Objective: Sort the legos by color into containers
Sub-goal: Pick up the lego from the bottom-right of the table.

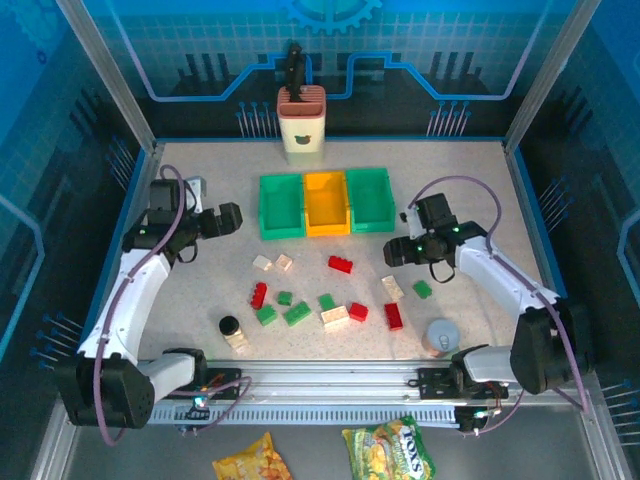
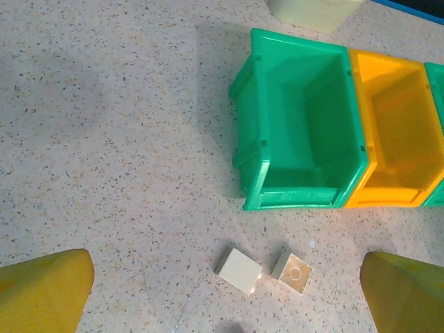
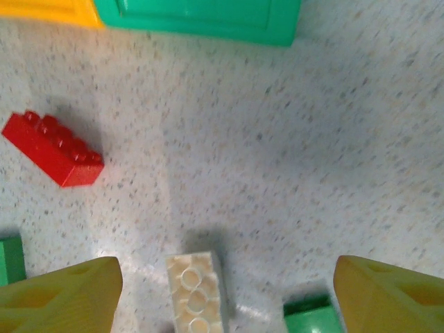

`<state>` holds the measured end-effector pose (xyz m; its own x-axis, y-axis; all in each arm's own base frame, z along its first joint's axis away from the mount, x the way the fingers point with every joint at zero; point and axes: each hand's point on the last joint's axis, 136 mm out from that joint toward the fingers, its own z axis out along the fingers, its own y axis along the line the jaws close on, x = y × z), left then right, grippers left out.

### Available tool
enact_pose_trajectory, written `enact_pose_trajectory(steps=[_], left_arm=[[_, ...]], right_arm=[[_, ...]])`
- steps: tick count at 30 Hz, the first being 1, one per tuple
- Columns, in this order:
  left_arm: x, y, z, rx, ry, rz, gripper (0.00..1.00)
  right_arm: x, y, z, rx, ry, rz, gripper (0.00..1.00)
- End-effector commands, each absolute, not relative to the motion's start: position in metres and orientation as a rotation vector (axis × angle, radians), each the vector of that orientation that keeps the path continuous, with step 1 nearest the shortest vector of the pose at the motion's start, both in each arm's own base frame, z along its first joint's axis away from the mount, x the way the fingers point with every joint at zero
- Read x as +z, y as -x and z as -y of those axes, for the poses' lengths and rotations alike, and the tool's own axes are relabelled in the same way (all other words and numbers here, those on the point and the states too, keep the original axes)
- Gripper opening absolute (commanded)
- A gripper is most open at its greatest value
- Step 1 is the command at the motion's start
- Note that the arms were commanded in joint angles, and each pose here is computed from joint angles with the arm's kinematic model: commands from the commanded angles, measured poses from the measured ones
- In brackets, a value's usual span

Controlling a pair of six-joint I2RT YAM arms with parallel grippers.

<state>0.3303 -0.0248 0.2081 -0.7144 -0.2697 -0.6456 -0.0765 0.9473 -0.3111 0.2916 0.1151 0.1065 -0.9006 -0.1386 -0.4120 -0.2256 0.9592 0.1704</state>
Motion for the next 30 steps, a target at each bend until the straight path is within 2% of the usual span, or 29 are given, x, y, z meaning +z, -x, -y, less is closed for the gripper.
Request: enact_pose_trajectory(steps=[1,7,14,20,30], left_arm=[[0.200,-0.321,0.034,-0.345,0.112,-2.424,0.99],[0.192,-0.326,0.036,-0.338,0.049,-2.375,0.99],[0.188,-0.324,0.035,-0.330,0.041,-2.373,0.99],[0.188,-0.323,0.032,-0.308,0.046,-2.372,0.99],[0.188,-0.322,0.030,-0.310,0.051,-2.371,0.99]], right_arm=[[0.098,-0.268,-0.116,0.219,0.296,-2.837,0.79],[0.088,-0.254,-0.117,0.197,0.300,-2.921,0.75],[0.077,-0.249,-0.089,0.039,0.190,-2.989,0.68],[0.063,-0.244,-0.074,0.082,0.072,-3.059,0.67],[0.034,-0.243,-0.055,-0.009,-0.052,-3.194,0.64]])
